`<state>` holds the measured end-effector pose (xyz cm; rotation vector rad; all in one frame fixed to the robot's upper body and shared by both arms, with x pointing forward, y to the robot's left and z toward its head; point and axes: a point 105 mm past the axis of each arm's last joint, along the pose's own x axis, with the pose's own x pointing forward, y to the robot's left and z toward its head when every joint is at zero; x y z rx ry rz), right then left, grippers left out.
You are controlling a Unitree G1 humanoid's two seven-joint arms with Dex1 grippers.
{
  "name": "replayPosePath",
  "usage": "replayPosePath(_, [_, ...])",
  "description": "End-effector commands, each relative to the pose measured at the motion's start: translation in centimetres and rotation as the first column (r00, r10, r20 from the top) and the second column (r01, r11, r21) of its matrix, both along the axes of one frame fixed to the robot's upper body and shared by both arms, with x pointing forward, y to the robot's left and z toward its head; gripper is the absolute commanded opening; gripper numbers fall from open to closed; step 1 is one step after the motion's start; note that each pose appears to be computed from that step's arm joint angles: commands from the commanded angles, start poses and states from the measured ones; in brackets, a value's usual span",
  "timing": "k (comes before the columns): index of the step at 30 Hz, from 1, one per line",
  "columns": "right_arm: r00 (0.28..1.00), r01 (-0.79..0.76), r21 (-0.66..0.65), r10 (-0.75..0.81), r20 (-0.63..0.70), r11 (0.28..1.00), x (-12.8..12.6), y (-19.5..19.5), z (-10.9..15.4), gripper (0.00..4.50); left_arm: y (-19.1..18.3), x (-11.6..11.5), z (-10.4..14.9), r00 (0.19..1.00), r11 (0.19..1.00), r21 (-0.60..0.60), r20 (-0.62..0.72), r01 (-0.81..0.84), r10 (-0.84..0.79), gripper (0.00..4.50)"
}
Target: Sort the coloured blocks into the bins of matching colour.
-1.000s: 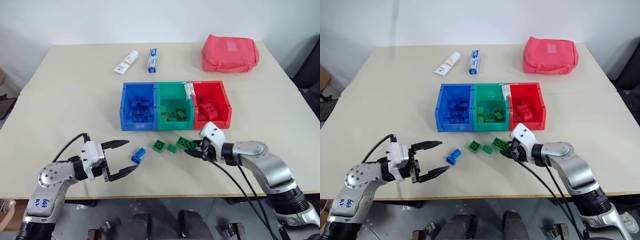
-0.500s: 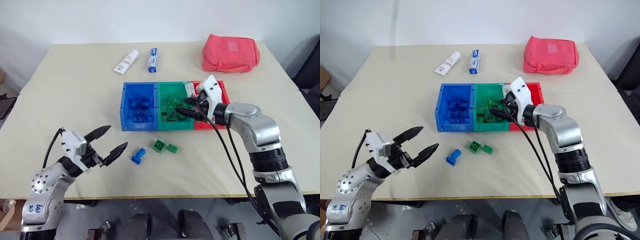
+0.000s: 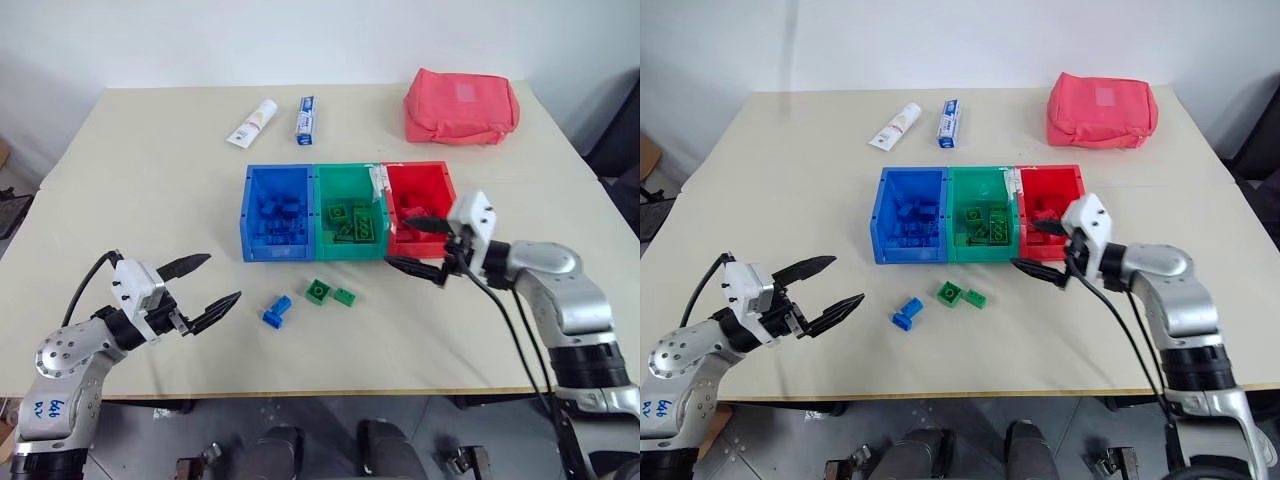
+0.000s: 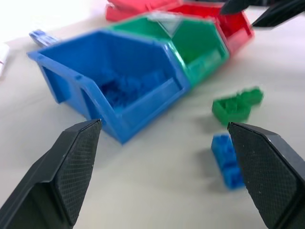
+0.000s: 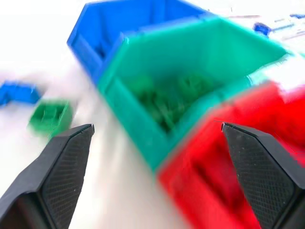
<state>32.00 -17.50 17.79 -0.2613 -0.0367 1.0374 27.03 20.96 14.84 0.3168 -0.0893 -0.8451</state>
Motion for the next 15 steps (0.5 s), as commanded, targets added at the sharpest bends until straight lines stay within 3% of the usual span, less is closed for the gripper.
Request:
replayPosePath(1, [0.997,-0.031,-0.054,0.035,0.068,0.998,-2.4,-3.1,0.5,4.48,-0.8,-0.2,0.2,0.995,0.994,0.05,0.012,0.1,-0.101,4.5])
replayPosePath(4, [0.999,-0.032,-0.184,0.037,0.024,0.982,-3.8,-5.3,-1.5,4.48,-1.7,-0.9,-0.2,0.975,0.973,0.065,-0.047,0.22,-0.217,4.5])
replayPosePath(8, [0.994,-0.106,-0.166,0.107,-0.002,0.98,-4.3,-3.6,-1.2,4.48,-1.8,-1.9,-0.9,0.954,0.956,0.063,-0.111,0.287,-0.279,4.5])
replayPosePath(12, [0.985,-0.172,-0.166,0.172,-0.017,0.971,-4.0,0.6,-0.6,4.48,-1.8,-1.9,-0.8,0.953,0.959,0.022,-0.12,0.284,-0.279,4.5])
replayPosePath(15, [0.972,-0.226,-0.178,0.211,-0.099,0.958,-3.5,5.3,-1.7,4.48,-1.8,-1.5,-0.6,0.96,0.964,0.02,-0.1,0.264,-0.261,4.5])
